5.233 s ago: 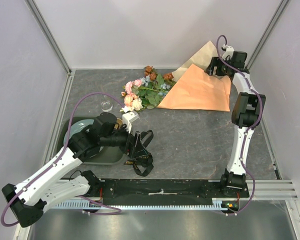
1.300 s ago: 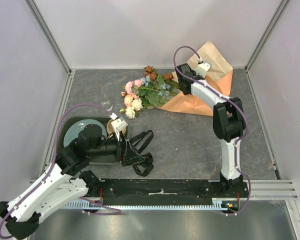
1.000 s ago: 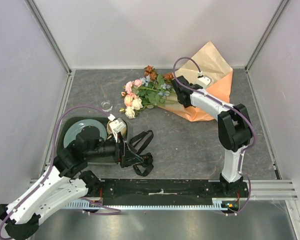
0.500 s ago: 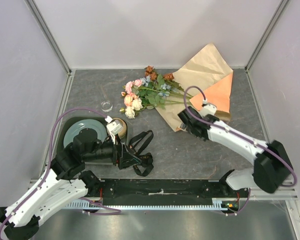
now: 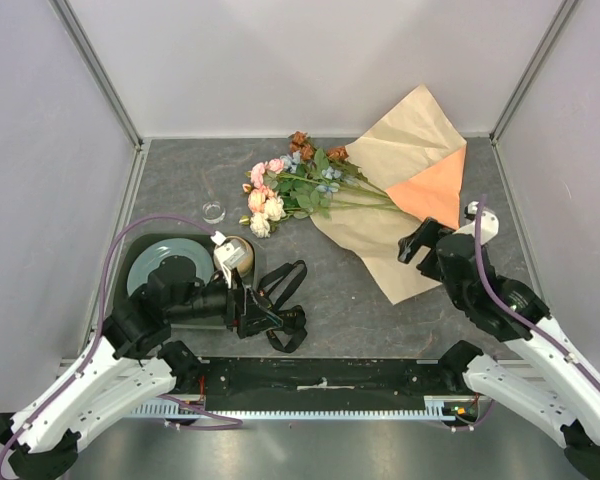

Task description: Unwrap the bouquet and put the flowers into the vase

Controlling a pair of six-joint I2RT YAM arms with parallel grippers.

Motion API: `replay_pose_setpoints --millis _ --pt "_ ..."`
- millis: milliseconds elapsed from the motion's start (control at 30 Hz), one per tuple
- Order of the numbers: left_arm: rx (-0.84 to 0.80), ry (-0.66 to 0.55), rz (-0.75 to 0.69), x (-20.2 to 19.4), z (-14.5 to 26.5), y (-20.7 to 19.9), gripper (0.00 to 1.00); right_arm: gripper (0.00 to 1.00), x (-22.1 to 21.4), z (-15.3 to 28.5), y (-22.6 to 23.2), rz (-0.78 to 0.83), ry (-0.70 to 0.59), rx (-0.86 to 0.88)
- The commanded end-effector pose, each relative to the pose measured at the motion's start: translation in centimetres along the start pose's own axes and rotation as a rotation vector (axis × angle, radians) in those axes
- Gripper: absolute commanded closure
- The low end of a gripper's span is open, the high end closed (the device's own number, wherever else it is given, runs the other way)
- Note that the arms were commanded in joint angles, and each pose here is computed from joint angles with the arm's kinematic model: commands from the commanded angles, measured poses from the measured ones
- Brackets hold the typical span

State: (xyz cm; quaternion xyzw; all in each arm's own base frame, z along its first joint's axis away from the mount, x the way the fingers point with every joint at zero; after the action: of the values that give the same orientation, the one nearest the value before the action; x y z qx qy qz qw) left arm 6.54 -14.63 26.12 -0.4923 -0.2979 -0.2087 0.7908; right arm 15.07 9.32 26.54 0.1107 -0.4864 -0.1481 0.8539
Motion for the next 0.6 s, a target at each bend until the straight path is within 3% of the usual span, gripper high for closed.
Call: replay_pose_setpoints --millis 0,167,300,367,567 --pt "-0.023 -0.057 -0.052 0.8 0.5 -0.6 0.19 0.02 3.5 -0.2 1.6 0.09 -0.12 -0.011" --pt "-0.014 -0.073 -0.042 0.6 0.6 -0.4 0.19 0.02 6.0 -4.6 5.8 0.228 -0.139 -0.052" --pt "0.002 -0.069 -0.04 0.5 0.6 -0.2 0.18 0.02 3.0 -13.8 8.9 0.386 0.065 -0.164" --pt "0.016 -0.077 -0.033 0.4 0.5 0.0 0.18 0.02 0.8 -18.1 9.4 0.381 0.188 -0.177" --pt "0.043 -0.118 -0.035 0.4 0.8 0.3 0.17 0.02 -2.9 -26.7 7.9 0.218 0.265 -0.199"
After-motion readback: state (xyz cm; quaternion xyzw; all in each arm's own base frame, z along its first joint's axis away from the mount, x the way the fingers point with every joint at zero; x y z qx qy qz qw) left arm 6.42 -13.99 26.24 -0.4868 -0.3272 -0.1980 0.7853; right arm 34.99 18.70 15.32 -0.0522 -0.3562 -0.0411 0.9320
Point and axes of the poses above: each gripper's point midway between its finger pads, its own z axis back along the fingers, its own y axis along the line the jaws close on, x = y × z, the point moved 8 cm from there along z, back along the fingers, and after that the axes turned 7 degrees about z, right-handed, at the moved point
